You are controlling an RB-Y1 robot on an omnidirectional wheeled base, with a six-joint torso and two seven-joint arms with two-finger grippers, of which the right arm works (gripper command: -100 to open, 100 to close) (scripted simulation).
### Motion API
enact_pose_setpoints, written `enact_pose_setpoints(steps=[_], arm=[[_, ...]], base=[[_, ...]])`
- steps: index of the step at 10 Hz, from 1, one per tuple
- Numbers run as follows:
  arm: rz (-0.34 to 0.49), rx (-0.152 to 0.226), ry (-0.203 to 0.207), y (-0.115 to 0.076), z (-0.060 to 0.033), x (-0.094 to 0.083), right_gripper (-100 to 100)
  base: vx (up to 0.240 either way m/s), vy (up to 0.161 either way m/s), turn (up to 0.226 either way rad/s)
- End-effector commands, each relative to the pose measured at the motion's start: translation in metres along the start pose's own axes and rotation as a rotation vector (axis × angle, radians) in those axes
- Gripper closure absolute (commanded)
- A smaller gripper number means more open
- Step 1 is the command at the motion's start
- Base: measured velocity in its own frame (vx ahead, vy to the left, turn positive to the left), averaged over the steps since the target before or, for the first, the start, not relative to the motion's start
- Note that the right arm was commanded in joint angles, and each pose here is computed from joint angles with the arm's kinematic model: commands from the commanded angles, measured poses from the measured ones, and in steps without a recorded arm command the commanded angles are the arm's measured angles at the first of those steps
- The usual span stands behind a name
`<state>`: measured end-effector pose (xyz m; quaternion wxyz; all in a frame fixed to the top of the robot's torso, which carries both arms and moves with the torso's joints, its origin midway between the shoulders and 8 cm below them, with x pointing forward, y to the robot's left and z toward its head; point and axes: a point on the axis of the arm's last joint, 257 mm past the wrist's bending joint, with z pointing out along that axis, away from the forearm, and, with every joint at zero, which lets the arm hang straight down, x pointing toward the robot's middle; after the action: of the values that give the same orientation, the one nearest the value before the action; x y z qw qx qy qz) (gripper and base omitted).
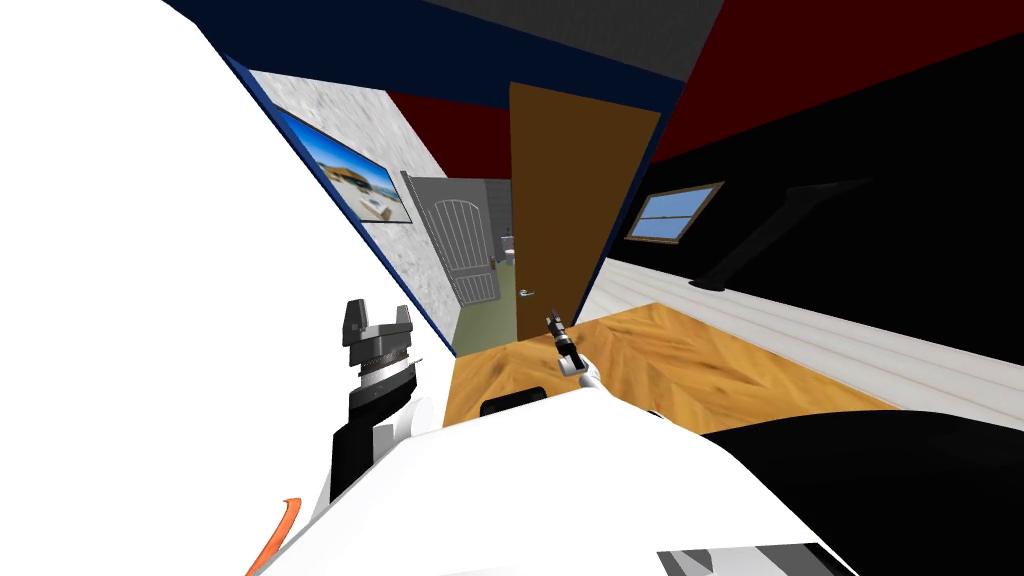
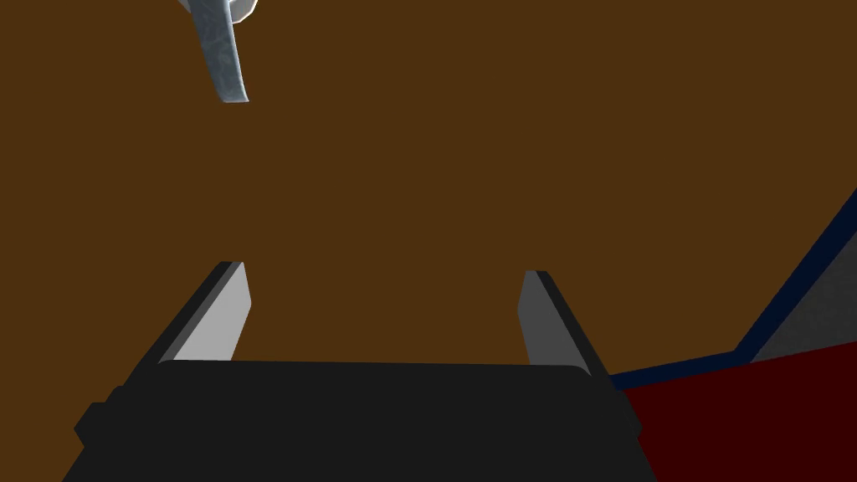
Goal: Pull the door open
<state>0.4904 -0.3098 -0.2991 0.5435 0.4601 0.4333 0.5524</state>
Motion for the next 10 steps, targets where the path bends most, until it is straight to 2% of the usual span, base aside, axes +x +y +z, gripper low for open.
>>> enact_pose_setpoints(steps=[1, 10], arm=[[-0.004, 0.017, -0.003, -0.009, -0.0017, -0.004, -100], [-0.022, 0.105, -0.022, -0.050, -0.0133, -0.023, -100]], base=[[0.085, 0.010, 0.109], [0.078, -0.004, 0.066]])
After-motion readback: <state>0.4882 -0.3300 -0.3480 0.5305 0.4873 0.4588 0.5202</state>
